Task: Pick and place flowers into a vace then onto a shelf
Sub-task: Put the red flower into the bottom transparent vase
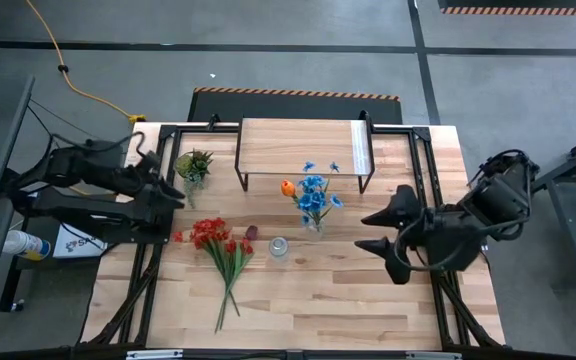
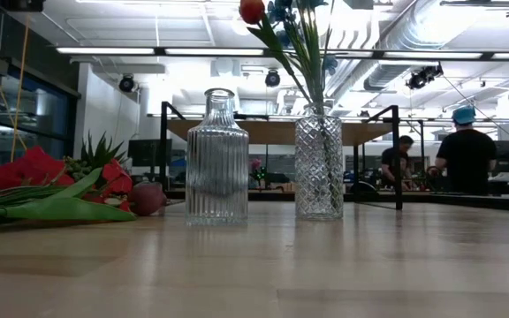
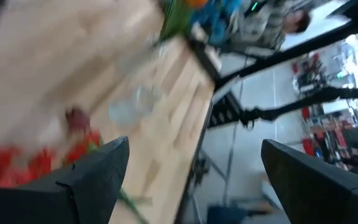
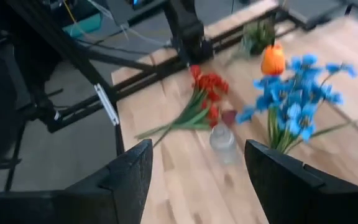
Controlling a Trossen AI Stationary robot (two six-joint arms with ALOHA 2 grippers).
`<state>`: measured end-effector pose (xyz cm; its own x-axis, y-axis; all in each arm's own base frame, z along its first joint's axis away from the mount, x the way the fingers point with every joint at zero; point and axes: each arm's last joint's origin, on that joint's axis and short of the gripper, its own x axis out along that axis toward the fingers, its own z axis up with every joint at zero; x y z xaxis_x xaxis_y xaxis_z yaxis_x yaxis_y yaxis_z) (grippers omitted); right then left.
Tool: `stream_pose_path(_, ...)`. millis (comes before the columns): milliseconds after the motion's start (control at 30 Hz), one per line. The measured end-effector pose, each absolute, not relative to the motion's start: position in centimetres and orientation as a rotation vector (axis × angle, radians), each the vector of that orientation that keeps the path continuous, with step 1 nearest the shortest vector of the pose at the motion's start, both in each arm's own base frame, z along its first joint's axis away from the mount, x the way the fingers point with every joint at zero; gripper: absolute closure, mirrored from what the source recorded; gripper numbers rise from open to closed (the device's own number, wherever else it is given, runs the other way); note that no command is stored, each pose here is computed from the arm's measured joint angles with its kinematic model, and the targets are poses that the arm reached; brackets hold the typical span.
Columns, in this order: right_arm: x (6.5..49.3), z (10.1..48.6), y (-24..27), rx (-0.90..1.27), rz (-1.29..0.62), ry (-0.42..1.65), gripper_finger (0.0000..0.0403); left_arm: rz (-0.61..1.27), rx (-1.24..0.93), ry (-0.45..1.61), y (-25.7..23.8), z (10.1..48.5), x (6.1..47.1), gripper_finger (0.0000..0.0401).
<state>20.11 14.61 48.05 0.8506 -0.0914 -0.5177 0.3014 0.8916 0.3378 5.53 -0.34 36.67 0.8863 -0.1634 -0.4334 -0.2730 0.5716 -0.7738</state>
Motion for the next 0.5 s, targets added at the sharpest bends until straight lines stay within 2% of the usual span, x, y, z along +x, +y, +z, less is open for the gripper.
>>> stream_pose_path(267, 19.8, 48.1, 14.9, 0.389, -0.242, 0.475, 0.0158, 0.067, -1.130, 0.819, -0.7, 35.1, 7.7, 0.0002)
stream_pose_path(500, 19.8, 48.2, 14.9, 0.386, -0.252, 0.466, 0.0158, 0.034, -1.168, 0.978, -1.3, 34.4, 9.7, 0.0002)
